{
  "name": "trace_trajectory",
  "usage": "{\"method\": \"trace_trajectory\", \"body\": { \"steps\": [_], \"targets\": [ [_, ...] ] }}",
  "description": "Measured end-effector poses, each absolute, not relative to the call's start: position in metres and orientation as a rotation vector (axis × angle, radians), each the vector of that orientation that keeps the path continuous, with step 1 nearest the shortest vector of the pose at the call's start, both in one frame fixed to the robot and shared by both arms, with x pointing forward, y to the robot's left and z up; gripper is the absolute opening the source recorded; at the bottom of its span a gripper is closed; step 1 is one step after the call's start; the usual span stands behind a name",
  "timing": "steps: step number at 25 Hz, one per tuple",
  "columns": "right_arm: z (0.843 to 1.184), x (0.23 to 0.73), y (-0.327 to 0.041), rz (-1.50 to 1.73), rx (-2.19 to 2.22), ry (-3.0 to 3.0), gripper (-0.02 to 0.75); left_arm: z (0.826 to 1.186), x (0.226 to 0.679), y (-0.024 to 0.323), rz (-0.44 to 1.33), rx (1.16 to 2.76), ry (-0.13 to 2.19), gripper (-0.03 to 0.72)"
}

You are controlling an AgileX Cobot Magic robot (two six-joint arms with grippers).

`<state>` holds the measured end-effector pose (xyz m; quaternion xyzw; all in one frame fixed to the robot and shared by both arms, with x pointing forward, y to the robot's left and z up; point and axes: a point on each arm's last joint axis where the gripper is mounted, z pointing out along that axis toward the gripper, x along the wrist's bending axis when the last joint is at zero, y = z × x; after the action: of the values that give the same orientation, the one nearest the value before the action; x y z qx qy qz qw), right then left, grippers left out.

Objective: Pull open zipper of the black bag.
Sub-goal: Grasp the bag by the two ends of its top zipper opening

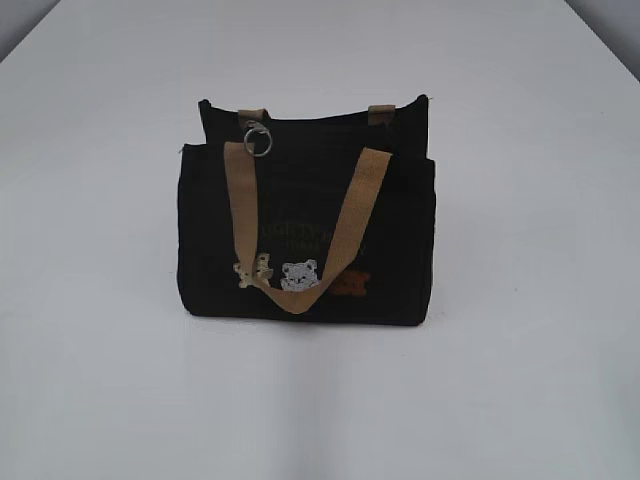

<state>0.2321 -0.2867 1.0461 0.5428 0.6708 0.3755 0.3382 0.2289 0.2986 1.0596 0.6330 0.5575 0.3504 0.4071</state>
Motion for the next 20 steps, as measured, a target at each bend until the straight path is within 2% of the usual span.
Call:
{"method": "trace_trajectory", "body": {
  "steps": [20],
  "targets": [
    [1.0461,0.2321,-0.2867,0.978,1.414,1.747,0.282,1.0596,0.2289,0.2978,0.873,1.594,1.403,0.183]
  ]
}}
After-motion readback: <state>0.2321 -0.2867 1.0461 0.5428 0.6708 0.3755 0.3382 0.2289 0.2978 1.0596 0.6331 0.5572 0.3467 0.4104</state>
